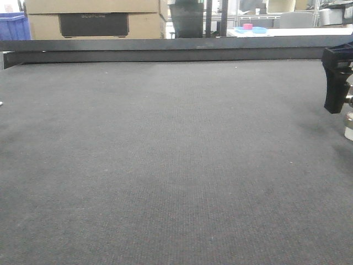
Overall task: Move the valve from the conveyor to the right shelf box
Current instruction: 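Close the right gripper around the valve body and lift it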
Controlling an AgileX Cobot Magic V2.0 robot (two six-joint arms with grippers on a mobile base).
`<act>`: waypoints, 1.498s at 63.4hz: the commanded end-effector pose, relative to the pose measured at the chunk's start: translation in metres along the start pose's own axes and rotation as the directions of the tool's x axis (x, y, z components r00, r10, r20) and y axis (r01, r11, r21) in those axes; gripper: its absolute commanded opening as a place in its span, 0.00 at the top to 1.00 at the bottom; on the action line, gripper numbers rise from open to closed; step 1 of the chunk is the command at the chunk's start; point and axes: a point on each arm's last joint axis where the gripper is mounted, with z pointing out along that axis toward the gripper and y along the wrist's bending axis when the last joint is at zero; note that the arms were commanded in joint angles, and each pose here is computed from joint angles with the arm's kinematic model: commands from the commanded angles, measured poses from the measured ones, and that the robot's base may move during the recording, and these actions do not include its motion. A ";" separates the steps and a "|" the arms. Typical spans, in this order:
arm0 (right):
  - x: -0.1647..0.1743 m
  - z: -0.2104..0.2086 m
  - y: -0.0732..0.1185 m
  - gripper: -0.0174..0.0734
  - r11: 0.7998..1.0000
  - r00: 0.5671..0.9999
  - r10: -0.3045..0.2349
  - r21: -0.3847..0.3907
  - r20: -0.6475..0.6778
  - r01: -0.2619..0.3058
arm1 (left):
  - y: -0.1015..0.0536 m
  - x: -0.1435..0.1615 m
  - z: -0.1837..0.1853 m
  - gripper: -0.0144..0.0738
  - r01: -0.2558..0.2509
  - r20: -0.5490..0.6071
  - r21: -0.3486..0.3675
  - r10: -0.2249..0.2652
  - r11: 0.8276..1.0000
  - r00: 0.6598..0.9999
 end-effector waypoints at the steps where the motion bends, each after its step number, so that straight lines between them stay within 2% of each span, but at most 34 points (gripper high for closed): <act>1: -0.001 -0.004 -0.003 0.19 1.000 1.000 -0.001 0.015 0.007 0.001 | -0.001 -0.003 -0.002 0.16 0.006 0.011 0.010 -0.006 1.000 1.000; 16: 0.002 -0.004 -0.003 0.20 1.000 1.000 -0.001 0.011 -0.021 0.001 | -0.001 -0.003 -0.002 0.16 0.006 0.011 0.010 -0.006 1.000 1.000; 21: 0.002 -0.004 -0.003 0.26 1.000 1.000 -0.001 0.010 -0.028 0.001 | -0.001 -0.003 -0.002 0.16 0.006 0.011 0.010 -0.006 1.000 1.000; 25: 0.002 -0.004 -0.003 0.36 1.000 1.000 -0.001 0.010 -0.028 0.001 | -0.001 -0.002 -0.002 0.16 0.006 0.009 0.010 -0.006 1.000 1.000; 37: 0.004 -0.004 -0.003 0.91 1.000 0.999 -0.001 0.009 -0.041 0.001 | -0.001 -0.002 -0.002 0.16 0.006 0.001 0.010 -0.006 1.000 1.000; 40: 0.004 -0.006 -0.003 0.99 1.000 0.999 0.001 0.010 -0.033 -0.001 | -0.001 -0.001 -0.002 0.16 0.006 -0.011 0.011 -0.006 1.000 1.000; 53: 0.004 -0.036 -0.001 0.98 1.000 0.996 0.004 0.023 0.091 -0.006 | 0.000 0.000 0.005 0.16 -0.005 -0.105 0.001 0.005 1.000 0.994; 65: 0.013 -0.081 0.003 0.98 0.999 0.970 -0.006 0.039 0.242 -0.004 | 0.006 -0.022 0.031 0.16 -0.055 -0.243 -0.043 0.043 0.998 0.969; 79: 0.028 -0.129 0.008 0.98 0.999 0.913 -0.012 0.045 0.408 -0.007 | 0.017 -0.049 0.081 0.16 -0.129 -0.418 -0.096 0.078 0.987 0.905; 82: 0.031 -0.136 0.008 0.98 0.999 0.905 -0.014 0.047 0.426 -0.007 | 0.020 -0.052 0.094 0.16 -0.138 -0.459 -0.100 0.078 0.985 0.885; 86: 0.034 -0.141 0.009 0.98 0.999 0.898 -0.015 0.048 0.439 -0.007 | 0.027 -0.052 0.114 0.16 -0.148 -0.542 -0.092 0.076 0.985 0.837; 89: 0.035 -0.144 0.009 0.98 0.999 0.895 -0.015 0.047 0.447 -0.007 | 0.035 -0.053 0.132 0.16 -0.133 -0.586 -0.088 0.056 0.987 0.808; 95: 0.035 -0.144 0.010 0.98 0.999 0.894 -0.015 0.047 0.448 -0.007 | 0.048 -0.053 0.159 0.16 -0.094 -0.611 -0.081 0.025 0.992 0.791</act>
